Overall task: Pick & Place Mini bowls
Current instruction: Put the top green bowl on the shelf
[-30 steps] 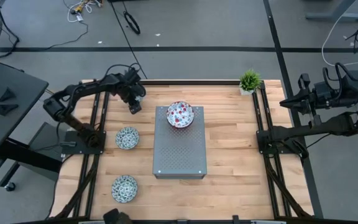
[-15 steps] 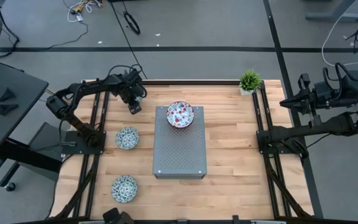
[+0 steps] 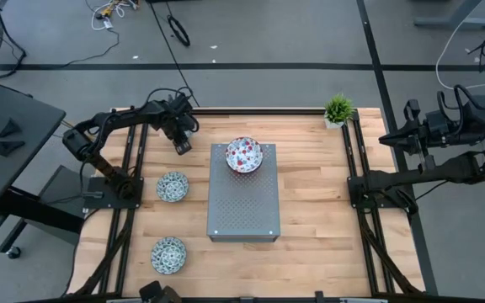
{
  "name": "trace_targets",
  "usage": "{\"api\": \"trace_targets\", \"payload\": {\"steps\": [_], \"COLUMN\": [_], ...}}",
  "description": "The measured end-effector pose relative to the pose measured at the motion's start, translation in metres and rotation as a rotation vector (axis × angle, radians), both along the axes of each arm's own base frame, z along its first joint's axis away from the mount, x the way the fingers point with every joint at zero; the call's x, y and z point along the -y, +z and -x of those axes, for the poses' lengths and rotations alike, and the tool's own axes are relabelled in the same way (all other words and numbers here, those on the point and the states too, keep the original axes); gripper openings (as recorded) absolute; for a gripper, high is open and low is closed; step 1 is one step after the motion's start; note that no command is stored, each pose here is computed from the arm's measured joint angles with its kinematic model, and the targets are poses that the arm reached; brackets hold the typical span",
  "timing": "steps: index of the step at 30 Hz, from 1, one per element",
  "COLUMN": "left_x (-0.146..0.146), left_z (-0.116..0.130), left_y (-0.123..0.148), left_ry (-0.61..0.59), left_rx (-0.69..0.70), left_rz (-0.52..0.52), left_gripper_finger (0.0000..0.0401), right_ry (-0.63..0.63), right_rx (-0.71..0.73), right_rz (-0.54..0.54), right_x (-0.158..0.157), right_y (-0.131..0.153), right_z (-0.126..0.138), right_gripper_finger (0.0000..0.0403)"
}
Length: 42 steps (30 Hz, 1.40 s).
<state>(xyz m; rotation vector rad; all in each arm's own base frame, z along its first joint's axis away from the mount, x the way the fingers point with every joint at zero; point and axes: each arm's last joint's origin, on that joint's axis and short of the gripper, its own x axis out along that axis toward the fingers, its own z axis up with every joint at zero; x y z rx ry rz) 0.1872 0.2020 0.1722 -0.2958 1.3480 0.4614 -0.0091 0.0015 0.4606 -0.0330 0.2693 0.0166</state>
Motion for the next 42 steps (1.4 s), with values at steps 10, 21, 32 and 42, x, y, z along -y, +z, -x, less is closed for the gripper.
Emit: {"api": "trace_targets", "payload": {"steps": [10, 21, 32, 42], "left_x": [-0.001, 0.0, 0.006, 0.009], "left_z": [0.0, 0.0, 0.002, -0.002], "left_y": [0.002, 0.004, 0.015, 0.038], "left_ry": [-0.001, -0.001, -0.007, -0.018], "left_rx": [0.0, 0.002, -0.009, -0.007], "left_rz": [-0.018, -0.024, -0.046, -0.073], "left_gripper_finger": [0.0027, 0.0018, 0.0012, 0.0009], "right_ry": [0.0, 0.0, 0.0, 0.0], "right_rx": [0.0, 0.0, 0.0, -0.001], "right_rz": [0.0, 0.0, 0.0, 0.0], "right_x": [0.0, 0.0, 0.0, 0.0], "right_y": [0.0, 0.0, 0.0, 0.0], "right_z": [0.0, 0.0, 0.0, 0.0], "right_gripper_finger": [0.0029, 0.0029, 0.0029, 0.0029]}}
